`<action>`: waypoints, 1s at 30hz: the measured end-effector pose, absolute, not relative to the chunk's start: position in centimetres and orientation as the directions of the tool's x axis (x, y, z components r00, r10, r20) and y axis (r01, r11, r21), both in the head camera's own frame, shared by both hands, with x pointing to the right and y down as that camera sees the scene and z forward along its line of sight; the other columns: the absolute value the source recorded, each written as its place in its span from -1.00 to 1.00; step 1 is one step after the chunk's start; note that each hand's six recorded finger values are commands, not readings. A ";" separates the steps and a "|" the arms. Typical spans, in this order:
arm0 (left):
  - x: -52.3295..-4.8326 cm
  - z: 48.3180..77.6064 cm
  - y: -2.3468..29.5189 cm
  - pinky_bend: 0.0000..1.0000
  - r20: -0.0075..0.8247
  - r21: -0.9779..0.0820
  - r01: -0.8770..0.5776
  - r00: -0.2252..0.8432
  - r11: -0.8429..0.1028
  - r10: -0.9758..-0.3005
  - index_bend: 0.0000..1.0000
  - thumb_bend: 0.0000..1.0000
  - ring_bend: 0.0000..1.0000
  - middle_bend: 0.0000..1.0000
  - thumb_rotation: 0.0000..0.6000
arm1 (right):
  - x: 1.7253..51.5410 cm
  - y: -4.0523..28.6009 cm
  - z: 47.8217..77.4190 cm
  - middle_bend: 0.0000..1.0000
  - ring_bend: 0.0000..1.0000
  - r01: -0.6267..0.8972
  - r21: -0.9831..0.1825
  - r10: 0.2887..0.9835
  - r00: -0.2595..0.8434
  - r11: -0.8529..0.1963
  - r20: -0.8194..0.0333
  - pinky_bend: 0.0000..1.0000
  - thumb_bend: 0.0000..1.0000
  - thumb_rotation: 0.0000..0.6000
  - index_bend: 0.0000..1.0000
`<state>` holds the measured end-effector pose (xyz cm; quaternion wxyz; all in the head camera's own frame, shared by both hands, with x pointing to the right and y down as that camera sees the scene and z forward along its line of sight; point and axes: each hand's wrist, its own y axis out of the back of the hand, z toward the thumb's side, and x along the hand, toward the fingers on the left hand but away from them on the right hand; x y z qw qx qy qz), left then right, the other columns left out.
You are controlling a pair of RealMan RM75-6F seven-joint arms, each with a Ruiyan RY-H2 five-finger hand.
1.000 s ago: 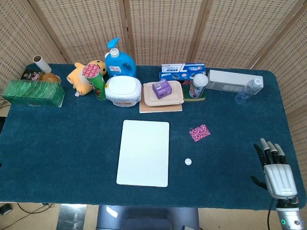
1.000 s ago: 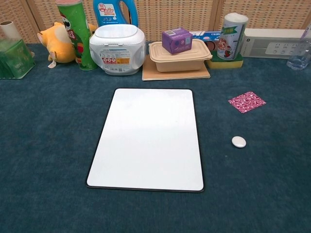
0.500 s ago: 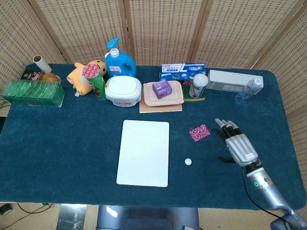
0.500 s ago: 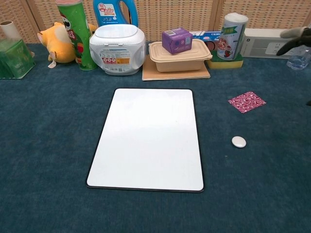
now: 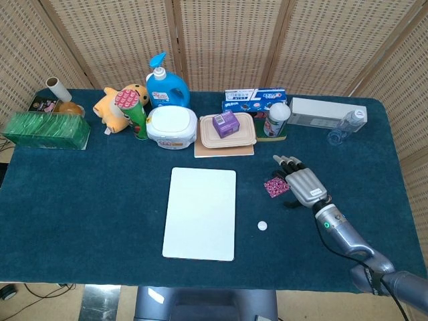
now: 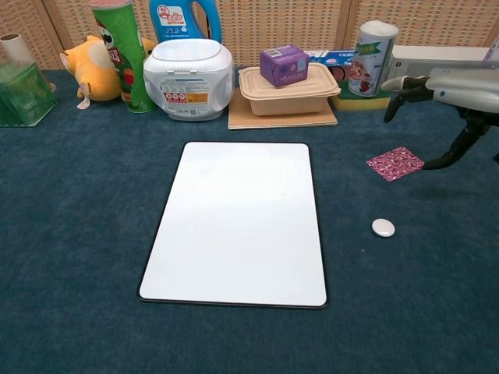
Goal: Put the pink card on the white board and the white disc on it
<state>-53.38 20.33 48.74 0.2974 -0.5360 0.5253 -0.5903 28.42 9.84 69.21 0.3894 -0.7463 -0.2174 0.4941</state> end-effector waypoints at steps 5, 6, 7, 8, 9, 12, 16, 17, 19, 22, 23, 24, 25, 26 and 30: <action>-53.4 49.0 20.0 -1.00 0.328 -0.938 -0.205 -0.249 -0.281 -0.911 -1.00 -0.80 -1.00 -1.00 1.00 | 28.8 9.2 71.3 -0.98 -1.00 -0.094 -0.775 0.690 0.396 -0.625 -0.605 -1.00 -0.55 1.00 -0.48; -53.3 49.1 20.0 -1.00 0.329 -0.937 -0.204 -0.249 -0.282 -0.911 -1.00 -0.80 -1.00 -1.00 1.00 | 29.0 9.2 71.7 -0.98 -1.00 -0.100 -0.769 0.685 0.392 -0.632 -0.614 -1.00 -0.55 1.00 -0.48; -53.3 49.1 20.0 -1.00 0.330 -0.937 -0.202 -0.250 -0.284 -0.910 -1.00 -0.80 -1.00 -1.00 1.00 | 29.1 9.1 72.0 -0.97 -1.00 -0.104 -0.764 0.681 0.388 -0.636 -0.620 -1.00 -0.55 1.00 -0.48; -53.3 49.2 19.9 -1.00 0.331 -0.937 -0.200 -0.250 -0.286 -0.910 -1.00 -0.80 -1.00 -1.00 1.00 | 29.2 9.1 72.3 -0.97 -1.00 -0.107 -0.760 0.678 0.386 -0.641 -0.626 -1.00 -0.55 1.00 -0.47; -53.2 49.2 19.9 -1.00 0.332 -0.937 -0.199 -0.250 -0.288 -0.909 -1.00 -0.80 -1.00 -1.00 1.00 | 29.3 9.1 72.5 -0.97 -1.00 -0.108 -0.756 0.674 0.384 -0.645 -0.631 -1.00 -0.55 1.00 -0.47; -53.1 49.3 19.9 -1.00 0.334 -0.937 -0.193 -0.252 -0.291 -0.908 -1.00 -0.80 -1.00 -1.00 1.00 | 29.4 9.1 73.1 -0.96 -1.00 -0.112 -0.748 0.665 0.386 -0.654 -0.640 -1.00 -0.55 1.00 -0.45; -52.9 49.5 19.9 -1.00 0.337 -0.937 -0.187 -0.253 -0.296 -0.907 -1.00 -0.80 -1.00 -1.00 1.00 | 29.2 9.0 73.3 -0.96 -1.00 -0.107 -0.745 0.659 0.395 -0.659 -0.640 -1.00 -0.55 1.00 -0.45; -52.9 49.5 19.9 -1.00 0.338 -0.937 -0.185 -0.253 -0.297 -0.907 -1.00 -0.80 -1.00 -1.00 1.00 | 29.2 9.0 73.3 -0.96 -1.00 -0.106 -0.745 0.658 0.399 -0.659 -0.639 -1.00 -0.55 1.00 -0.45; -52.7 49.6 19.9 -1.00 0.340 -0.936 -0.182 -0.253 -0.300 -0.906 -1.00 -0.80 -1.00 -1.00 1.00 | 29.0 8.8 73.3 -0.96 -1.00 -0.110 -0.747 0.657 0.405 -0.655 -0.636 -1.00 -0.55 1.00 -0.45; -52.7 49.7 19.9 -1.00 0.342 -0.936 -0.181 -0.253 -0.303 -0.905 -1.00 -0.80 -1.00 -1.00 1.00 | 28.9 8.6 73.4 -0.96 -1.00 -0.113 -0.746 0.655 0.406 -0.656 -0.638 -1.00 -0.55 1.00 -0.45; -52.6 49.7 19.9 -1.00 0.343 -0.935 -0.181 -0.252 -0.304 -0.905 -1.00 -0.80 -1.00 -1.00 1.00 | 28.9 8.6 73.5 -0.96 -1.00 -0.112 -0.745 0.654 0.405 -0.658 -0.639 -1.00 -0.55 1.00 -0.45; -52.6 49.7 19.9 -1.00 0.343 -0.935 -0.181 -0.252 -0.304 -0.905 -1.00 -0.80 -1.00 -1.00 1.00 | 28.8 8.5 73.6 -0.96 -1.00 -0.112 -0.744 0.654 0.404 -0.659 -0.640 -1.00 -0.55 1.00 -0.45; -52.7 49.7 19.9 -1.00 0.343 -0.935 -0.181 -0.253 -0.304 -0.905 -1.00 -0.80 -1.00 -1.00 1.00 | 28.8 8.5 73.6 -0.96 -1.00 -0.112 -0.743 0.654 0.403 -0.660 -0.641 -1.00 -0.54 1.00 -0.45; -52.7 49.7 19.9 -1.00 0.342 -0.936 -0.182 -0.253 -0.303 -0.905 -1.00 -0.80 -1.00 -1.00 1.00 | 28.8 8.5 73.7 -0.96 -1.00 -0.112 -0.742 0.653 0.401 -0.661 -0.643 -1.00 -0.54 1.00 -0.45; -52.8 49.6 19.9 -1.00 0.341 -0.936 -0.185 -0.255 -0.300 -0.905 -1.00 -0.80 -1.00 -1.00 1.00 | 28.5 8.3 74.3 -0.96 -1.00 -0.114 -0.734 0.650 0.389 -0.669 -0.653 -1.00 -0.54 1.00 -0.44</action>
